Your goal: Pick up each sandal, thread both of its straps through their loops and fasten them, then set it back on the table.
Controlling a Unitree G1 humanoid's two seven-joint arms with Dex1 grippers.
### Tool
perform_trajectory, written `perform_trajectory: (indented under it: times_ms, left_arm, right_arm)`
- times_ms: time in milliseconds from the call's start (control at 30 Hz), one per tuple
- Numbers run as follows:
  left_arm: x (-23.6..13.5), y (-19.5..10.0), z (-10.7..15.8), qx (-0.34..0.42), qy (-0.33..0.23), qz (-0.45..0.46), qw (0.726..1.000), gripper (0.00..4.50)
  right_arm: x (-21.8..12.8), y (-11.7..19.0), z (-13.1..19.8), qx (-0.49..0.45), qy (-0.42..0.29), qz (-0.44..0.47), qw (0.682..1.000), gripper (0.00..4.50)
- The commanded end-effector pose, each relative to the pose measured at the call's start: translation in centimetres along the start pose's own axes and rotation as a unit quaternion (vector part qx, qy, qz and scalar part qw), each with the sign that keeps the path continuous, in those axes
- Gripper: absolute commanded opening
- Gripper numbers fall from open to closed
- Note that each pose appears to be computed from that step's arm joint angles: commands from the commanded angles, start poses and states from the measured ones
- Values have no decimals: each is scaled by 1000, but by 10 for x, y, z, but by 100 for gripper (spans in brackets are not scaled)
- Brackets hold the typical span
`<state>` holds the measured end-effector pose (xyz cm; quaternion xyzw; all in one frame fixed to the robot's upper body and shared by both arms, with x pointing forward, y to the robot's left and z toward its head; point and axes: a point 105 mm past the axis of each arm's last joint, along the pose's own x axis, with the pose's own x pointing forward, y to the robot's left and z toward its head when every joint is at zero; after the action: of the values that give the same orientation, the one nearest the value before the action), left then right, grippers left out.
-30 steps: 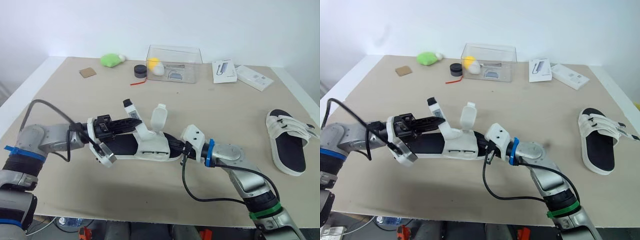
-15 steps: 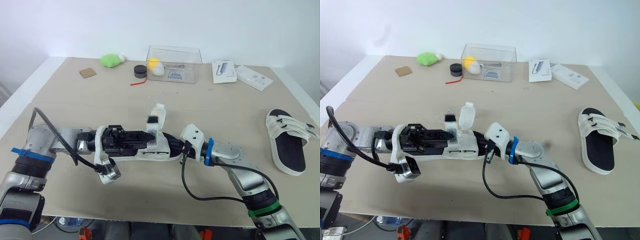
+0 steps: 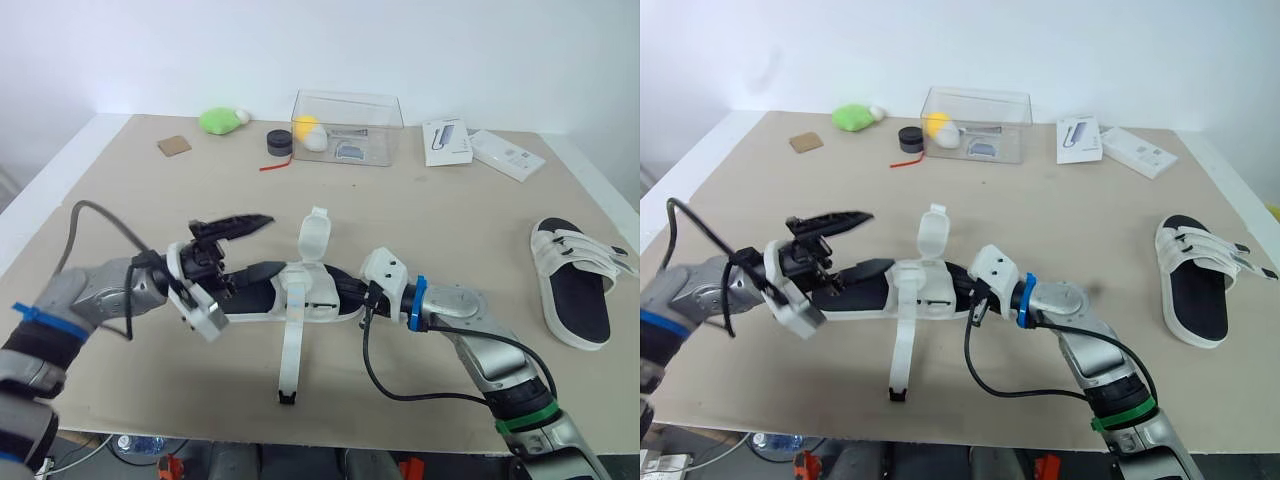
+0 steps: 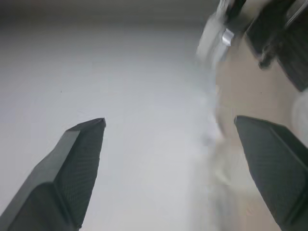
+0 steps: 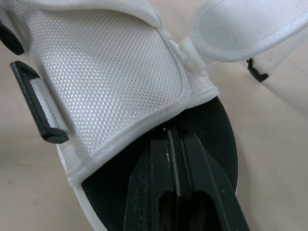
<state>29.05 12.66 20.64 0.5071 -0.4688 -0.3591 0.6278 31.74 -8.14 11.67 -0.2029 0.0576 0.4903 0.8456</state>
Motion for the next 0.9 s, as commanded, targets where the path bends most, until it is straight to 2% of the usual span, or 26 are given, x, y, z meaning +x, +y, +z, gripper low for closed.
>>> perform_trajectory:
  times_ms: [33,100,167,267,367,467,567,667,800,900]
  left_arm:
    - [-21,7,-24,-392,148,35,907,443]
    - [-26,11,-22,-503,156,35,849,443]
    - [-29,13,-18,-580,152,30,800,443]
    - [-38,10,1,-720,139,-7,680,443]
    - [-44,8,20,-786,130,-47,603,443]
    - [-56,-7,37,-819,150,-102,544,443]
    - [-72,-39,53,-822,204,-172,502,443]
    - [-67,-65,73,-844,198,-204,454,443]
    - [-54,-96,81,-850,210,-210,434,443]
    - [-43,-103,78,-857,204,-195,432,443]
  right_arm:
    - [0,8,-9,20,18,11,1000,0]
    - [1,9,-9,24,18,13,999,0]
    - [2,11,-8,25,17,16,999,0]
    - [4,12,-8,24,17,20,999,0]
    - [4,12,-7,24,16,20,999,0]
    - [5,13,-7,24,15,21,999,0]
    - [5,14,-7,24,14,21,999,0]
    - [6,14,-7,24,13,19,999,0]
    - [6,14,-5,23,10,17,1000,0]
    - [6,13,-5,23,10,14,1000,0]
